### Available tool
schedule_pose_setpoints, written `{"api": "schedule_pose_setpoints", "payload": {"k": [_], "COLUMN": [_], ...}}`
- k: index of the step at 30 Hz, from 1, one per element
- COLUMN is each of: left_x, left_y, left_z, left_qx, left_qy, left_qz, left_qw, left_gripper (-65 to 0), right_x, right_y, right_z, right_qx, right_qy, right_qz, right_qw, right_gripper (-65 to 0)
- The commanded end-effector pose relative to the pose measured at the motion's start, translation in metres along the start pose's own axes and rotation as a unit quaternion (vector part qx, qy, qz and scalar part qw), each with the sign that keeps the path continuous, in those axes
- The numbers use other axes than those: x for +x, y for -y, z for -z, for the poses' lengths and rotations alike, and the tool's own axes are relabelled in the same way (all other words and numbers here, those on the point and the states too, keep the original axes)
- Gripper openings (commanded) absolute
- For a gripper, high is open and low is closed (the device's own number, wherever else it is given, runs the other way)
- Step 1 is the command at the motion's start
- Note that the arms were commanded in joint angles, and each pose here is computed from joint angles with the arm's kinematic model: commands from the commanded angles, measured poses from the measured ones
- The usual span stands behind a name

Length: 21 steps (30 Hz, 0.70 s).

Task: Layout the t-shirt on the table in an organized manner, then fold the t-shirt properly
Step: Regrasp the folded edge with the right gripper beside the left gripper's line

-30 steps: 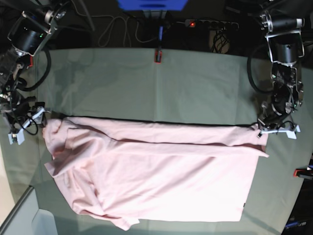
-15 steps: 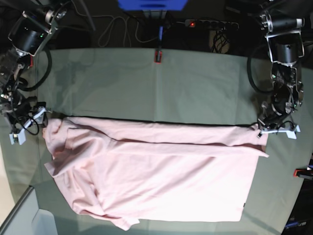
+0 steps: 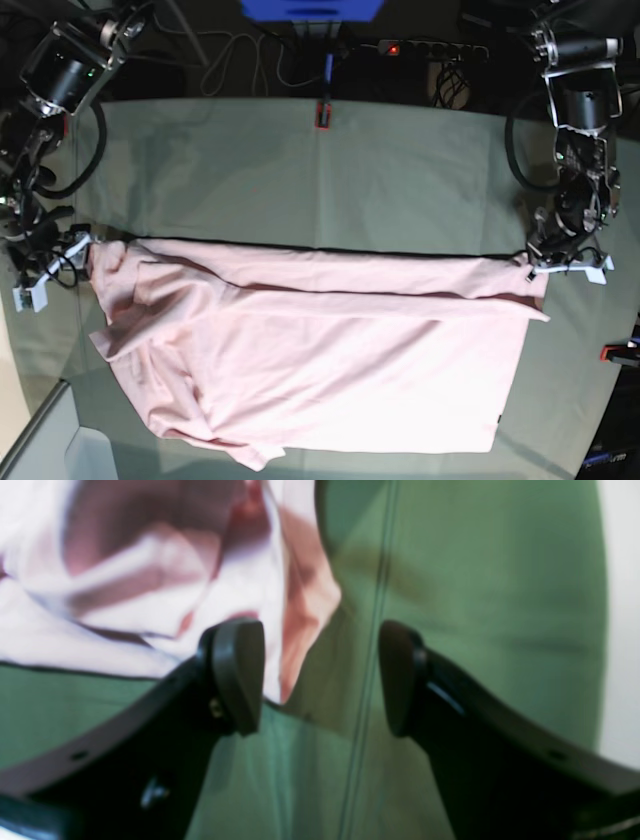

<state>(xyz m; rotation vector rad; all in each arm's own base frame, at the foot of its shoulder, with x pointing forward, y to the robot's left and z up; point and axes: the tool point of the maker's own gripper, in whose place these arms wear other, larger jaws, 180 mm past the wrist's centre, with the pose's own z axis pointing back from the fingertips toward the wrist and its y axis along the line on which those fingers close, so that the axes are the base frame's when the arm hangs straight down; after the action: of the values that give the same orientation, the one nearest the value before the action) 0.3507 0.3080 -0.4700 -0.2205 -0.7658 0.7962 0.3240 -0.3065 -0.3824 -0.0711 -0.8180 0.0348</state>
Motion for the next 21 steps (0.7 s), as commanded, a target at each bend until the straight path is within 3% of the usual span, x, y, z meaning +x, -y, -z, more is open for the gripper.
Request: {"api": "schedule_pose_setpoints", "payload": {"k": [1, 9, 17, 19, 21], "left_x": [0.005, 0.006, 0.006, 0.006, 0.006], "left_y": [-0.001, 0.000, 0.000, 0.000, -0.001], "left_z": [-0.001, 0.000, 0.000, 0.000, -0.001], "left_qx": [0.006, 0.005, 0.005, 0.005, 0.006], "left_qy": [0.000, 0.000, 0.000, 0.000, 0.001], "left_qz": [0.004, 0.004, 0.004, 0.004, 0.003], "left_qw": [1.000, 1.000, 1.000, 1.000, 1.000], "left_gripper": [-64.9, -64.9, -64.9, -64.9, -64.9], "right_x": [0.017, -0.015, -0.020, -0.021, -0.019], "right_y": [-0.001, -0.031, -0.040, -0.035, -0.033], "right_z": [-0.002, 0.015, 0.032, 0.035, 0.036], "right_qx": [0.003, 0.044, 0.066, 0.066, 0.066], "right_qy": [0.027, -0.013, -0.027, -0.024, -0.014], "right_qz": [-0.001, 0.005, 0.028, 0.031, 0.031], "right_qw": [0.9996, 0.9989, 0.9970, 0.9970, 0.9973], "right_gripper": [-28.1, -28.1, -28.6, -32.3, -41.2]}}
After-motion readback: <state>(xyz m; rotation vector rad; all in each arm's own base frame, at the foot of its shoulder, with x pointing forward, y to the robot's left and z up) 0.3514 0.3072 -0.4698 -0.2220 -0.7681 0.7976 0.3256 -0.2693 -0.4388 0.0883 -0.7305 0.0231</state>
